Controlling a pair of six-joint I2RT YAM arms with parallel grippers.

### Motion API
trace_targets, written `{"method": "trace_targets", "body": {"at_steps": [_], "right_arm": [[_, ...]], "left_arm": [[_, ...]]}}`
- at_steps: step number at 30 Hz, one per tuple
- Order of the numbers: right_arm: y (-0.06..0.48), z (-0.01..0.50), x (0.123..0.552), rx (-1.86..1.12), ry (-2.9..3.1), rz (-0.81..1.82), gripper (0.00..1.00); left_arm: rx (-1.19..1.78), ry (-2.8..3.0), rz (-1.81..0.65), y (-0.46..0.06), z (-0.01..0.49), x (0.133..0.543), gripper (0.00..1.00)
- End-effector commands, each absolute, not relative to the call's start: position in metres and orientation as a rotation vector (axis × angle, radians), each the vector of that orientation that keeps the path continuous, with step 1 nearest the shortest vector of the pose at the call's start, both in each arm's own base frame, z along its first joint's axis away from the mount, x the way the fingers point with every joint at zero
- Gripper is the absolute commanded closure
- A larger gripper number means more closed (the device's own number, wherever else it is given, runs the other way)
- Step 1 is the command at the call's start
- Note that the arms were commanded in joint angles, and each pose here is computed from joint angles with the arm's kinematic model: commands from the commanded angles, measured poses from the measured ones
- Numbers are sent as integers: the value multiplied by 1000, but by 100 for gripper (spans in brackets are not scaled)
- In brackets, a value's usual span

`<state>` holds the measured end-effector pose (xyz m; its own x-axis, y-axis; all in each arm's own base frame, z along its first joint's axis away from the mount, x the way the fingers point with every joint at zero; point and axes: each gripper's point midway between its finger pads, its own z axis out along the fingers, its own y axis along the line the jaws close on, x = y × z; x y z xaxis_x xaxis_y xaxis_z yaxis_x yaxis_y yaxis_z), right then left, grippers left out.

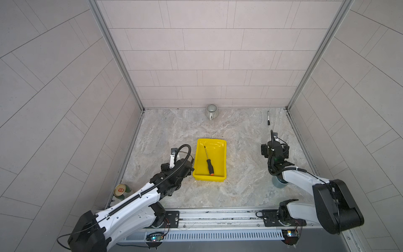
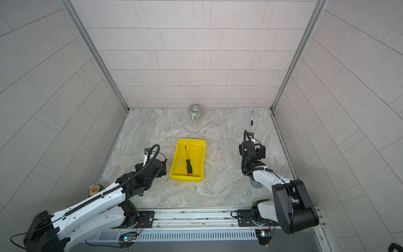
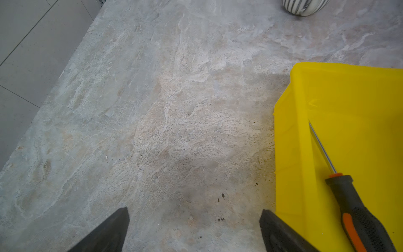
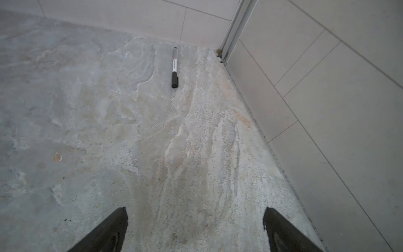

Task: Put the screwdriver in the bin
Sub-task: Reset both arms

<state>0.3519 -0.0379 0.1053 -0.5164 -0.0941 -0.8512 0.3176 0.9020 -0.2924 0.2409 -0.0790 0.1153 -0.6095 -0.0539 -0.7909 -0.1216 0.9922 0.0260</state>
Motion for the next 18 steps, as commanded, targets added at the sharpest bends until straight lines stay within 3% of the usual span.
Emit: {"method": "trace_targets", "body": {"at_steps": [1,18], "right_arm": [[-31,127,371,121,1916,-482,1],[-42,96,382,191,1897,-421,0]], "left_arm": [[-148,2205,106,-72,118,239,0],[-109,2258,122,-80,110,242,0]]}}
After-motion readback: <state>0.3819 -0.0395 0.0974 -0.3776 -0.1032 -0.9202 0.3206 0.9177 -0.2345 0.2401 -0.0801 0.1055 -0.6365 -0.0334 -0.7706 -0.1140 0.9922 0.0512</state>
